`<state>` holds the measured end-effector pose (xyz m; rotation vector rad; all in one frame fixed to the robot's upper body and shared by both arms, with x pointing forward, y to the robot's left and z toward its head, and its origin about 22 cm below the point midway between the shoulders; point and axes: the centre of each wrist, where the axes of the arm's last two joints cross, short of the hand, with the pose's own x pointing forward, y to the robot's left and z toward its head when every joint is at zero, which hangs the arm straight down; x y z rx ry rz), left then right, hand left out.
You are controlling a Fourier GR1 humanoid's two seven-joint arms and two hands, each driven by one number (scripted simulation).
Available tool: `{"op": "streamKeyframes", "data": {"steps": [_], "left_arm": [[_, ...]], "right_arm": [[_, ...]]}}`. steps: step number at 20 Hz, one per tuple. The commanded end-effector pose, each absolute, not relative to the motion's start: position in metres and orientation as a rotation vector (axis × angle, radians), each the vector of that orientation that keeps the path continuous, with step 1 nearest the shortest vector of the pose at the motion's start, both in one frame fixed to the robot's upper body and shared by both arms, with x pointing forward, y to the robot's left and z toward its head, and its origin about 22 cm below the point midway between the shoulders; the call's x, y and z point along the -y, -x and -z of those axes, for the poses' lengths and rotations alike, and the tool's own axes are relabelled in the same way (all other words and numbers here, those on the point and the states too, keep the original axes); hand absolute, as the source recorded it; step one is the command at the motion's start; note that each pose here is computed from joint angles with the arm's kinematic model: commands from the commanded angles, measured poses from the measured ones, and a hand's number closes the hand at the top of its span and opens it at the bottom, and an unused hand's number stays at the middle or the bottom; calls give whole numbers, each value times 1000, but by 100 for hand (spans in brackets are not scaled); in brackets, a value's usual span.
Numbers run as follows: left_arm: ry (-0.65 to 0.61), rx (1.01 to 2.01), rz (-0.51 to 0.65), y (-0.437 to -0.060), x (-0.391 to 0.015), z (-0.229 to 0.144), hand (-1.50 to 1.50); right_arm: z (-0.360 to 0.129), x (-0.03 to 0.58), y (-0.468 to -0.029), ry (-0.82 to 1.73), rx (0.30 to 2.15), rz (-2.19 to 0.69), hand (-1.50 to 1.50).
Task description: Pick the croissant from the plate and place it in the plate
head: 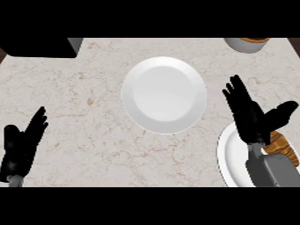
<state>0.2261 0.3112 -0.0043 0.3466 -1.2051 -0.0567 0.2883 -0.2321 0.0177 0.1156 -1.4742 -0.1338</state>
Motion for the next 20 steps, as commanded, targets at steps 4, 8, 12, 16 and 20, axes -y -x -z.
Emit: {"op": "streamKeyframes", "data": {"steps": [4,8,12,16,20], "left_arm": [[-280,1421,102,-239,-296,2,0],[-224,1444,122,-240,-292,-7,0],[-203,1509,106,-252,-309,2,0],[-172,1517,113,-239,-306,13,0],[-161,1506,140,-231,-309,13,0]], "right_arm": [[-42,209,-277,-230,1562,-386,150],[-105,269,-300,341,1864,-786,150],[-17,264,-241,180,1991,-582,-150],[2,300,-202,202,2050,-644,-150],[-3,333,-180,405,2070,-653,-150]]}}
